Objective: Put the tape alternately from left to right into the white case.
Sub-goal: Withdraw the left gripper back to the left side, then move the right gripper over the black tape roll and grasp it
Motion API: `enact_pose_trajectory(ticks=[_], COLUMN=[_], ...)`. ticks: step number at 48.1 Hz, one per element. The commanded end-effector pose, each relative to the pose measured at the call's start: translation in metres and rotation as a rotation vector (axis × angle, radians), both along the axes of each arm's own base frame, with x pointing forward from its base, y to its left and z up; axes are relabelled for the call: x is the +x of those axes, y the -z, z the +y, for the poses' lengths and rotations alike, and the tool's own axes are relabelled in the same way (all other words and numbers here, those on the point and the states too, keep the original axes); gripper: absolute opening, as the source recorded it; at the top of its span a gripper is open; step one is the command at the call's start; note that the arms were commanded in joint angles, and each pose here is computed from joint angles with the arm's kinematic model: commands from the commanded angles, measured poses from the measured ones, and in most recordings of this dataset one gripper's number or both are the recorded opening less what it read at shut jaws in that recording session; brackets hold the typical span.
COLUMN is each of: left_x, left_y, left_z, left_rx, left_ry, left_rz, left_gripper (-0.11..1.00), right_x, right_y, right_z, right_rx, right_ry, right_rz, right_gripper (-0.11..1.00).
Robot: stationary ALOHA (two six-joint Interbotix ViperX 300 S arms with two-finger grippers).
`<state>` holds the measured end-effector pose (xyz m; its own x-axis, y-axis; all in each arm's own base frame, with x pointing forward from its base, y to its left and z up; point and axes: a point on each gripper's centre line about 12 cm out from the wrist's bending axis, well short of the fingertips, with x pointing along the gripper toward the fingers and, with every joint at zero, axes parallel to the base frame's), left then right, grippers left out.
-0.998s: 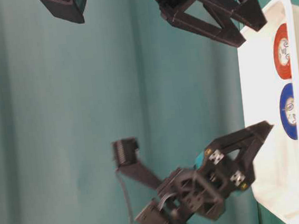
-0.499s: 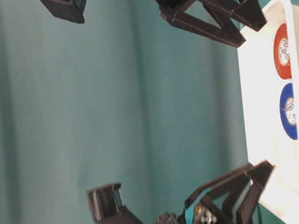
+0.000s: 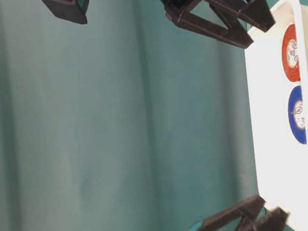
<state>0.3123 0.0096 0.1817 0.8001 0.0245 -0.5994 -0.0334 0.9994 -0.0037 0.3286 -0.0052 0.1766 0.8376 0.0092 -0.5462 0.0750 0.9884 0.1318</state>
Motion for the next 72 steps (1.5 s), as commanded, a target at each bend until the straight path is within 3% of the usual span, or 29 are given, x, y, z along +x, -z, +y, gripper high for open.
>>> enact_pose_trajectory(ticks=[1,15,34,61,72], left_x=[-0.002,-0.013,-0.014,-0.014,-0.014], left_y=[-0.009,-0.002,-0.001,0.002,0.002], left_z=[-0.009,-0.029,-0.029,-0.029,-0.029], left_rx=[0.001,-0.001,-0.001,-0.003,-0.003], left_ry=[0.028,0.092,0.095,0.091,0.091], left_rz=[-0.054,-0.087,-0.104,-0.094,-0.094], left_gripper=[0.98,0.98,0.98,0.98,0.98], right_x=[0.002,0.002,0.008,0.058,0.075], right_y=[-0.006,-0.006,-0.002,0.027,0.035], right_z=[0.001,0.001,0.001,0.028,0.032], right_rx=[0.001,-0.001,0.004,-0.033,-0.038], right_ry=[-0.003,-0.004,-0.004,-0.053,-0.058], right_rz=[-0.026,-0.024,-0.013,0.178,0.202], right_gripper=[0.81,0.81,0.81,0.81,0.81])
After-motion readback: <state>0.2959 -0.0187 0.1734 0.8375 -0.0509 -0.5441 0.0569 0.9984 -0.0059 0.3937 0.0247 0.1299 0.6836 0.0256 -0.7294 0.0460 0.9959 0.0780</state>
